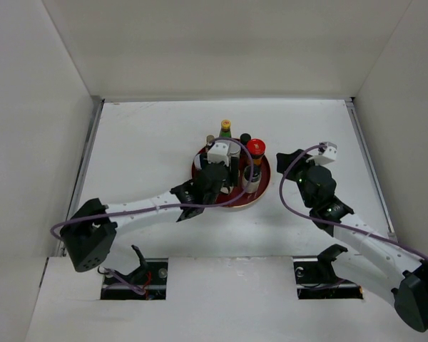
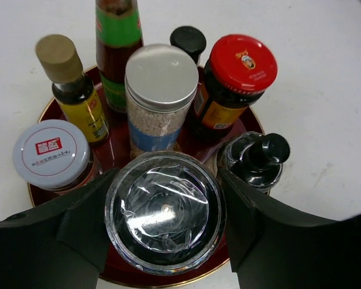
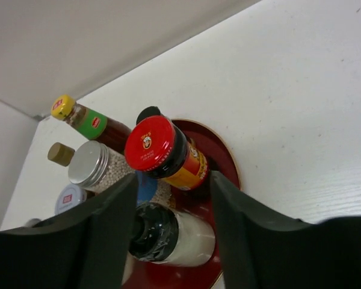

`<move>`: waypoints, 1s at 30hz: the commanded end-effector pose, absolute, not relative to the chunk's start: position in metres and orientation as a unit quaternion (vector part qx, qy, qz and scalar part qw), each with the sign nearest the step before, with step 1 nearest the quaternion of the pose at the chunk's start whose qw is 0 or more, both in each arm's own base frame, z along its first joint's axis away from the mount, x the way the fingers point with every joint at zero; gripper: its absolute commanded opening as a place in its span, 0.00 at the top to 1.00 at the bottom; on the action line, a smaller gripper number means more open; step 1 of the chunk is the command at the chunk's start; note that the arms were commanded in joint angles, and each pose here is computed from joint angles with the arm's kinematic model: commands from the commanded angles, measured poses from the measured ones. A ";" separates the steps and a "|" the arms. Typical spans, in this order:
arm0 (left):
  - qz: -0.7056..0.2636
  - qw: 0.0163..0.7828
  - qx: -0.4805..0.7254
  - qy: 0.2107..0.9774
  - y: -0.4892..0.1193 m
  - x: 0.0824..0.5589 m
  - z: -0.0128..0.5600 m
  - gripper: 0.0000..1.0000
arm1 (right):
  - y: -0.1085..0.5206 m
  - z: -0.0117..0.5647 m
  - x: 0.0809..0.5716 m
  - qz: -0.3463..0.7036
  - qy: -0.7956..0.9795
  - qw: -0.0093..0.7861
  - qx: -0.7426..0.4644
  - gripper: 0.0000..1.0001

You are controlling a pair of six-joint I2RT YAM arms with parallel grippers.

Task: Organize the condiment bottles

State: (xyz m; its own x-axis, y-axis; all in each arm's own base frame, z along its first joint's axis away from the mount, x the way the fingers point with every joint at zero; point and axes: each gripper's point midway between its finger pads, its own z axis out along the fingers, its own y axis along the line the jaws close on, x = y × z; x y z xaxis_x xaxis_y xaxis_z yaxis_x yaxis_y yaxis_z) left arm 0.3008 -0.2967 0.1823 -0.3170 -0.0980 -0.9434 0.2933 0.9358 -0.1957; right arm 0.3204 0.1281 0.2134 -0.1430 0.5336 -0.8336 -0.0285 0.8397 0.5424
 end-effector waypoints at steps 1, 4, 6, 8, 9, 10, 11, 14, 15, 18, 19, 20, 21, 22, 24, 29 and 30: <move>-0.219 0.627 0.027 0.747 -0.316 0.319 0.225 0.60 | 0.127 0.230 0.323 0.242 0.699 0.647 0.187 0.39; -0.205 0.620 0.030 0.757 -0.316 0.324 0.200 0.58 | 0.128 0.230 0.322 0.244 0.699 0.647 0.185 0.31; -0.196 0.616 0.033 0.762 -0.316 0.325 0.187 0.56 | 0.127 0.230 0.323 0.243 0.698 0.647 0.187 0.28; -0.191 0.612 0.038 0.767 -0.316 0.323 0.180 0.55 | 0.126 0.229 0.323 0.243 0.698 0.647 0.189 0.27; -0.188 0.611 0.039 0.768 -0.315 0.322 0.176 0.54 | 0.127 0.230 0.322 0.243 0.698 0.646 0.188 0.25; -0.186 0.609 0.039 0.770 -0.314 0.321 0.173 0.52 | 0.127 0.231 0.322 0.245 0.697 0.647 0.187 0.23; -0.185 0.609 0.039 0.770 -0.313 0.321 0.171 0.49 | 0.127 0.231 0.322 0.244 0.697 0.648 0.187 0.21; -0.184 0.612 0.035 0.768 -0.310 0.321 0.173 0.26 | 0.126 0.228 0.323 0.242 0.699 0.646 0.188 0.16; -0.184 0.613 0.035 0.768 -0.308 0.320 0.174 0.19 | 0.127 0.228 0.323 0.242 0.701 0.645 0.187 0.15; -0.185 0.617 0.030 0.765 -0.303 0.320 0.181 0.00 | 0.127 0.231 0.322 0.242 0.698 0.648 0.187 0.10; -0.186 0.621 0.030 0.761 -0.301 0.320 0.188 0.00 | 0.125 0.231 0.322 0.242 0.697 0.648 0.189 0.09; -0.187 0.627 0.033 0.756 -0.298 0.318 0.199 0.00 | 0.124 0.230 0.322 0.242 0.697 0.648 0.190 0.08; -0.188 0.634 0.037 0.749 -0.295 0.315 0.210 0.00 | 0.125 0.230 0.322 0.242 0.697 0.648 0.190 0.06; -0.187 0.644 0.039 0.741 -0.290 0.311 0.222 0.00 | 0.126 0.231 0.322 0.243 0.697 0.647 0.189 0.05; -0.168 0.669 0.031 0.724 -0.268 0.308 0.244 0.00 | 0.126 0.231 0.322 0.241 0.697 0.648 0.189 0.02; -0.097 0.714 -0.082 0.689 -0.175 0.309 0.270 0.00 | 0.119 0.230 0.321 0.240 0.693 0.650 0.201 0.00; -0.100 0.714 -0.100 0.686 -0.162 0.310 0.264 0.00 | 0.118 0.231 0.321 0.242 0.690 0.651 0.204 0.00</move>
State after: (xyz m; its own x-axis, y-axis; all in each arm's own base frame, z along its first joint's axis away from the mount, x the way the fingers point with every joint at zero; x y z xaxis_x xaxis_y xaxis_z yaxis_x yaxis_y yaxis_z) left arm 0.3046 -0.2156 0.2722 -0.0217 -0.2706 -0.9625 0.1714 0.9474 -0.2702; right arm 0.3206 0.1242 0.2141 -0.1344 0.5486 -0.8252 -0.0188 0.8312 0.5556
